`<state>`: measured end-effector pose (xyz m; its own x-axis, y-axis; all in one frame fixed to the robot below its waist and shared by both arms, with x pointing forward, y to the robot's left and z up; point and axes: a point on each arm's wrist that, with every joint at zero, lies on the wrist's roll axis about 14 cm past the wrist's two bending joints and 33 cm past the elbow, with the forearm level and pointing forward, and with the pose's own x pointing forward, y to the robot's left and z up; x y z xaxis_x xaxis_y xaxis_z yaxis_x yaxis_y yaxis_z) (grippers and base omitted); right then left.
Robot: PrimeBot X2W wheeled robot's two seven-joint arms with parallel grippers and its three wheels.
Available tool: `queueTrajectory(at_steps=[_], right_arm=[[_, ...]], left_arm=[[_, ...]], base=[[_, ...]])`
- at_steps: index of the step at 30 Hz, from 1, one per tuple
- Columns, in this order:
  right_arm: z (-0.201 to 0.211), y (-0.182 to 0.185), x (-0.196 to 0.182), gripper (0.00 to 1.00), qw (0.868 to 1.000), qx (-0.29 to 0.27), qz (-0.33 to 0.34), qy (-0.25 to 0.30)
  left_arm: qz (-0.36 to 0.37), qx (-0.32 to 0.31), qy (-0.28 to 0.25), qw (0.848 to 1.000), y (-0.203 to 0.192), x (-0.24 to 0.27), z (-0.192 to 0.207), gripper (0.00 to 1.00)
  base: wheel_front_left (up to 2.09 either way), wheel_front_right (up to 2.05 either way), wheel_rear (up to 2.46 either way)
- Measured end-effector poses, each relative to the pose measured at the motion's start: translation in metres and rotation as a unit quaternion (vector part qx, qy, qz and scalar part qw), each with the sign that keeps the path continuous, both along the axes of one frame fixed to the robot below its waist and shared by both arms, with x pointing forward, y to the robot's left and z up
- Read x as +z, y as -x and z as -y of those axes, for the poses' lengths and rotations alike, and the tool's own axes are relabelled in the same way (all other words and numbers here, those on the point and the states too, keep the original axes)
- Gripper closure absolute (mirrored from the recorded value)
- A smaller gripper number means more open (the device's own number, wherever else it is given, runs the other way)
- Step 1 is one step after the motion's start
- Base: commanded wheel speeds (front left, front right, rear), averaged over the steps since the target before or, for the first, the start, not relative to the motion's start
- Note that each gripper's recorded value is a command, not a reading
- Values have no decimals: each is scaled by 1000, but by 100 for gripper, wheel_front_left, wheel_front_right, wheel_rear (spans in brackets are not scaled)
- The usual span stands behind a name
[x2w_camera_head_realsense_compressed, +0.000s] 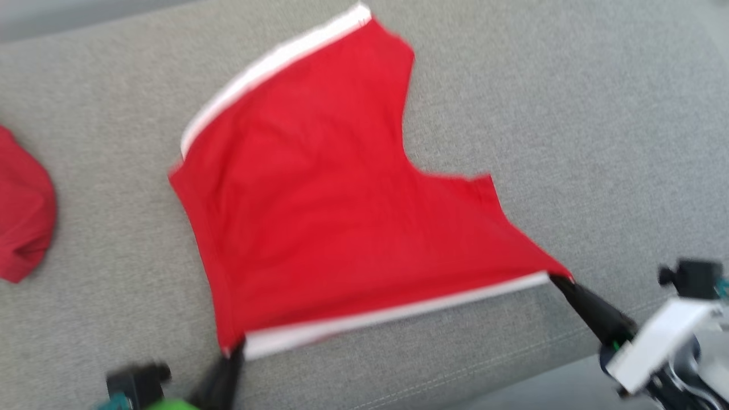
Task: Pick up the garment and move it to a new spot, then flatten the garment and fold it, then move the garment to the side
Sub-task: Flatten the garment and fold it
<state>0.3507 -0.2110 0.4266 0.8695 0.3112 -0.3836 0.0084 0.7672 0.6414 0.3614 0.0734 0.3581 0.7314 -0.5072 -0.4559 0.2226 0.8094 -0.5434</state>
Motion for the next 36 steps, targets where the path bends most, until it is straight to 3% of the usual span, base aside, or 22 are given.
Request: queueTrajectory(at_steps=[3,6,11,13,18,19,22,27,36], right_arm=[[5,37,6,100,1000,-16,-7,-20],[4,64,17,100,999,-24,-5,-39],[-6,49,52,100,997,1,47,-55],[-9,30,60,100,996,15,65,-54],[-25,-48,76,100,992,59,107,-41],[-25,-48,76,100,992,59,107,-41],[-42,-100,76,100,990,77,114,-36],[-69,-178,52,100,991,98,86,-19],[-89,-241,17,100,993,110,47,23]], left_arm=[[-50,29,22,998,51,7,-3,100],[-57,62,49,995,70,28,-7,100],[-43,83,66,993,75,57,-15,100],[-34,87,68,993,65,65,-19,100],[29,112,93,989,-3,107,-30,100],[29,112,93,989,-3,107,-30,100],[30,121,118,985,-36,118,-24,100],[0,114,83,990,-87,91,-19,100],[-45,165,65,983,-123,49,-32,100]], base=[[0,0,0],[0,0,0],[0,0,0],[0,0,0],[0,0,0],[0,0,0],[0,0,0],[0,0,0],[0,0,0]])
